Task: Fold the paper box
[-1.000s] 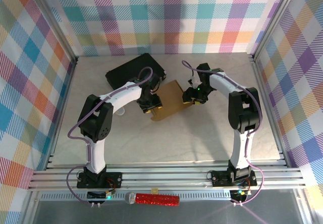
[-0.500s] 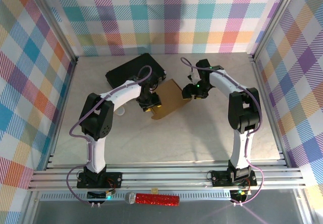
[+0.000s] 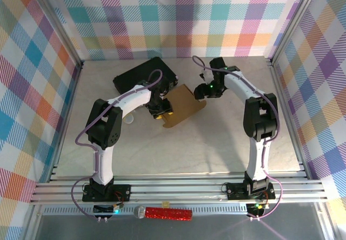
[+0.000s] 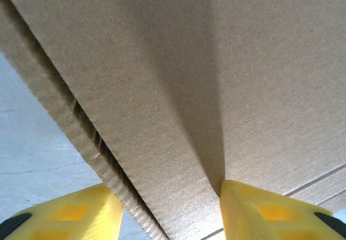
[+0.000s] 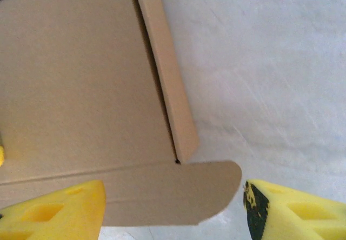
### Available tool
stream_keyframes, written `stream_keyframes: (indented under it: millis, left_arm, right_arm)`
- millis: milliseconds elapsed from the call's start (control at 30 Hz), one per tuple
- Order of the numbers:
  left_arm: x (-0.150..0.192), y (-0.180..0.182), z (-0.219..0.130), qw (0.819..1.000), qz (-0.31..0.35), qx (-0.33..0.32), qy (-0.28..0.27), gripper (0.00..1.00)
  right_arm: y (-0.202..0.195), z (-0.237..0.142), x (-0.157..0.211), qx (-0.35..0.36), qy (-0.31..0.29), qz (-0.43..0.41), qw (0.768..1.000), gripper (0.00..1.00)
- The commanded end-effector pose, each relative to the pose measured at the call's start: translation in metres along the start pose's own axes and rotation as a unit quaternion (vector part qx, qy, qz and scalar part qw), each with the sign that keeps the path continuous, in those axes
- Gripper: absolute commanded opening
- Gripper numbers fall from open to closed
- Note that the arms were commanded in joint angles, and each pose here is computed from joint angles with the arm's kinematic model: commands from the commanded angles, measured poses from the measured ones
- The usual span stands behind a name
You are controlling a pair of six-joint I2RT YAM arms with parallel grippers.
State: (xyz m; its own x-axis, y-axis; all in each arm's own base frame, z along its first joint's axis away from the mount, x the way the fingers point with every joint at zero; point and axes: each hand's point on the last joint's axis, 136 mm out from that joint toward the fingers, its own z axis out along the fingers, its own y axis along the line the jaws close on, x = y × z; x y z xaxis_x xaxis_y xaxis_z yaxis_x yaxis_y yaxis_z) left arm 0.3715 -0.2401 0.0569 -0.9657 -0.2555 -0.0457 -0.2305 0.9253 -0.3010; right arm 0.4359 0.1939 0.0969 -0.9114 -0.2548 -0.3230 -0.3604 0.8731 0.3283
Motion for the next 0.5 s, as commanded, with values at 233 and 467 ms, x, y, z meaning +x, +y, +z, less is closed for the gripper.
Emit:
stream_keyframes:
  millis: [233,467]
  left_arm:
    - [-0.008,0.017,0.007,1.0,-0.002,-0.023,0.007,0.48]
    - [-0.008,0.018,0.011,1.0,-0.004,-0.023,0.014,0.48]
  right_arm:
    - [0.013,0.026,0.014,-0.059,0.045,0.005,0.997,0.67]
    - [0.018,0.025,0.024,-0.071,0.053,0.012,0.996,0.67]
